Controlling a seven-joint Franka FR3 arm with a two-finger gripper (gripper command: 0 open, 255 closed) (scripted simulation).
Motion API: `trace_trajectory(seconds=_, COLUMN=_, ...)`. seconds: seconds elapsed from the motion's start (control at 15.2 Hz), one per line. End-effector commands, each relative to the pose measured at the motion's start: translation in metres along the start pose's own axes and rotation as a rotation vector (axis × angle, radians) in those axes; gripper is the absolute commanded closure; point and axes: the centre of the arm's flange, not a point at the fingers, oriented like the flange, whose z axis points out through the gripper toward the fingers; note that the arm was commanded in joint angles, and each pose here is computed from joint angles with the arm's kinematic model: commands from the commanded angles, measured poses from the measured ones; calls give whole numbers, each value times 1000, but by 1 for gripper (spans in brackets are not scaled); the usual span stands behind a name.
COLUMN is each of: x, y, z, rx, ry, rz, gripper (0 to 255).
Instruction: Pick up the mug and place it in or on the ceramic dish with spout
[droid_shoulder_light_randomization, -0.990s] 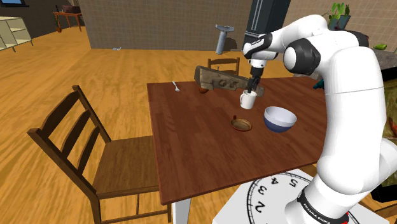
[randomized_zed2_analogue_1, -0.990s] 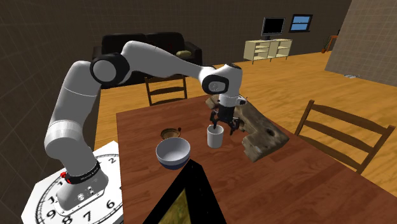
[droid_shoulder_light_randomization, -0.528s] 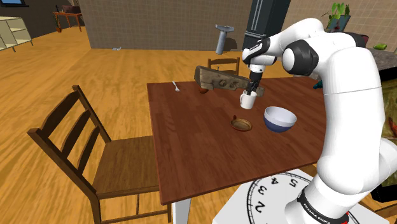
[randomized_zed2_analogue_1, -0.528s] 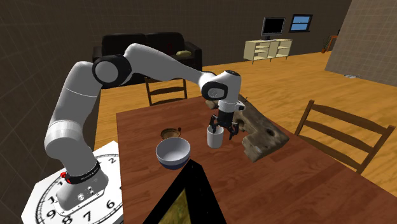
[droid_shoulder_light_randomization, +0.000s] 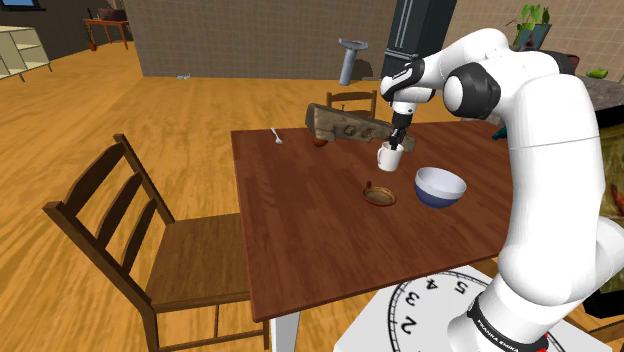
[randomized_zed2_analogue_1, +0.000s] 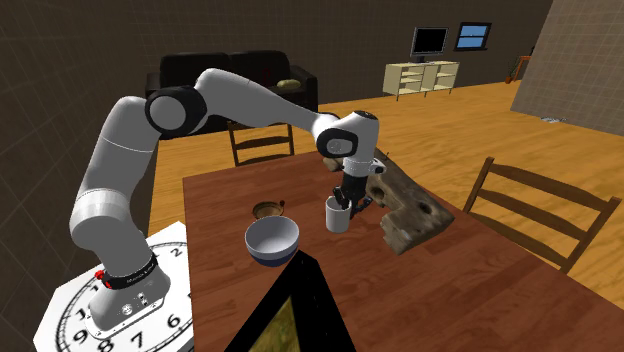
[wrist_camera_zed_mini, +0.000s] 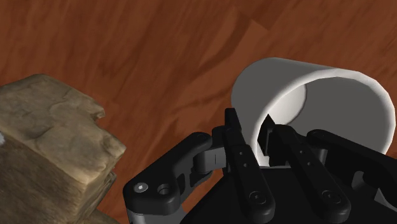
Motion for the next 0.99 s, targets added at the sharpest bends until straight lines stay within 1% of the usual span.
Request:
trace_trajectory(seconds=0.0, x=0, y=0, z=0, rx=0, ry=0, rz=0, gripper=255)
trace_trajectory(seconds=0.4, x=0, y=0, z=0, rx=0, ry=0, rz=0, gripper=255)
trace_trajectory(seconds=0.92, x=-2, y=-2, z=-42, rx=0, ry=0, rz=0, gripper=255)
